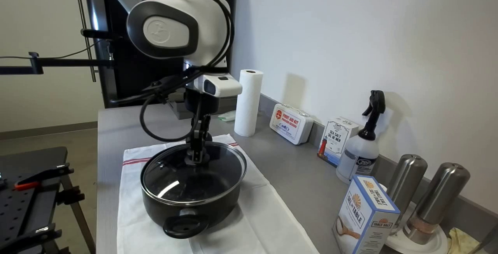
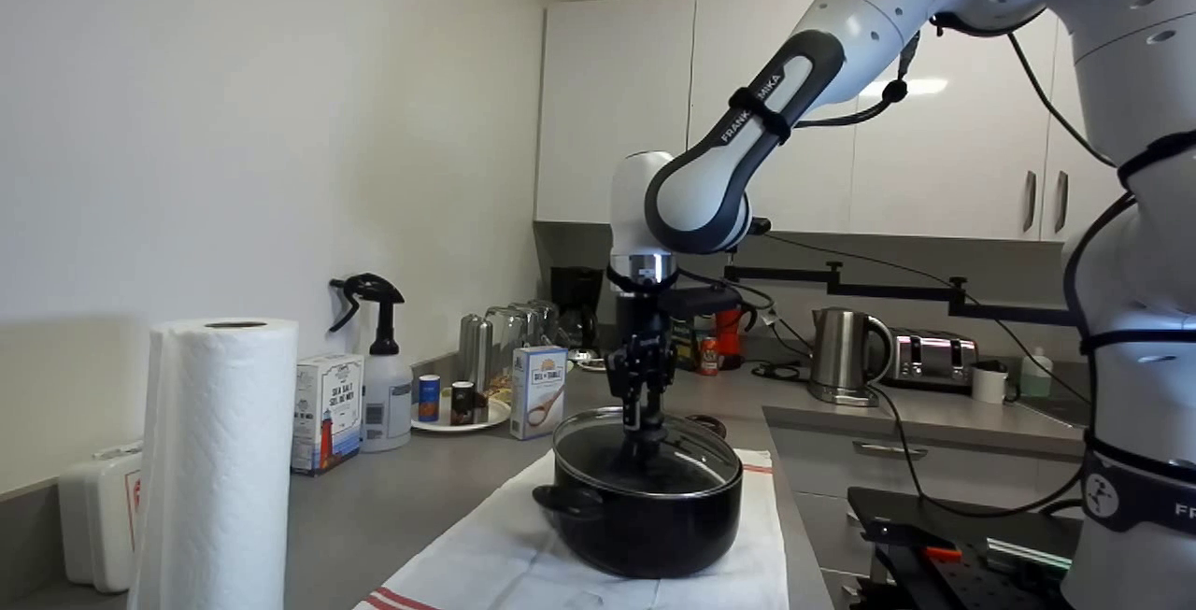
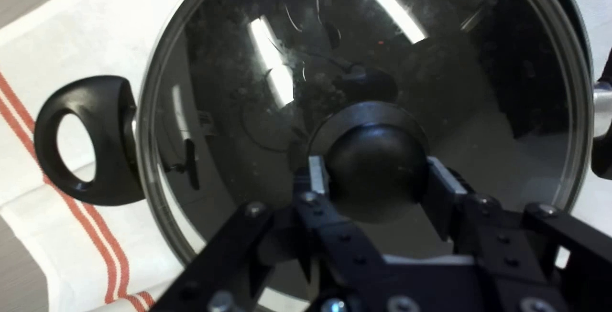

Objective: Put the glass lid on the pot

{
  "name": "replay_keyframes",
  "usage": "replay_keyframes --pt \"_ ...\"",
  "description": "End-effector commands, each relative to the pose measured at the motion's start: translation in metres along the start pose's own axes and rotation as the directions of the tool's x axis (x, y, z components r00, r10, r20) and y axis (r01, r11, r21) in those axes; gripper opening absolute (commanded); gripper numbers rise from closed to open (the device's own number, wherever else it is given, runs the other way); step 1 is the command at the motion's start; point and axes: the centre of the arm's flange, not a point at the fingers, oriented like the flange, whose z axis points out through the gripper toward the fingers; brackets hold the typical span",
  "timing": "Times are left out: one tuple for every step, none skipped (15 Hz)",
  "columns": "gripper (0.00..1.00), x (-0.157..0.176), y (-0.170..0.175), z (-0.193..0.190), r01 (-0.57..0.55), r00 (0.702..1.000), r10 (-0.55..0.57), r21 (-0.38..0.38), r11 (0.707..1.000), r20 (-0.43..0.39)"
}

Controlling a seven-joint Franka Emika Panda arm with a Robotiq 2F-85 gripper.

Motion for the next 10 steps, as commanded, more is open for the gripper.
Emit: replay_keyframes --pt "0.25 0.0073 -0.0031 -0.0043 -0.019 1.0 0.02 0.006 1.0 -0.019" --pt "0.25 0.0071 -0.0031 -0.0042 -0.02 1.0 0.02 0.007 1.0 -0.017" --pt "0.25 0.0066 -0.0031 -0.0043 -0.02 1.0 0.02 0.008 1.0 -0.016" --pt "0.25 0.0056 -0.0034 -0.0054 -0.017 1.0 0.017 0.011 1.0 -0.012" --pt "0.25 0.0046 -0.0037 -0.0061 -0.017 1.0 0.018 0.01 1.0 -0.012" --pt "0.25 0.0024 -0.0045 -0.0062 -0.014 1.0 0.015 0.011 1.0 -0.01" --pt "0.25 0.0007 -0.0055 -0.0063 -0.011 1.0 0.012 0.012 1.0 -0.009" --pt "0.25 -0.0004 -0.0062 -0.0072 -0.011 1.0 0.011 0.014 1.0 -0.006" --pt "0.25 -0.0014 -0.0067 -0.0078 -0.009 1.0 0.009 0.013 1.0 -0.006" --pt "0.25 -0.0025 -0.007 -0.0087 -0.009 1.0 0.009 0.016 1.0 -0.002"
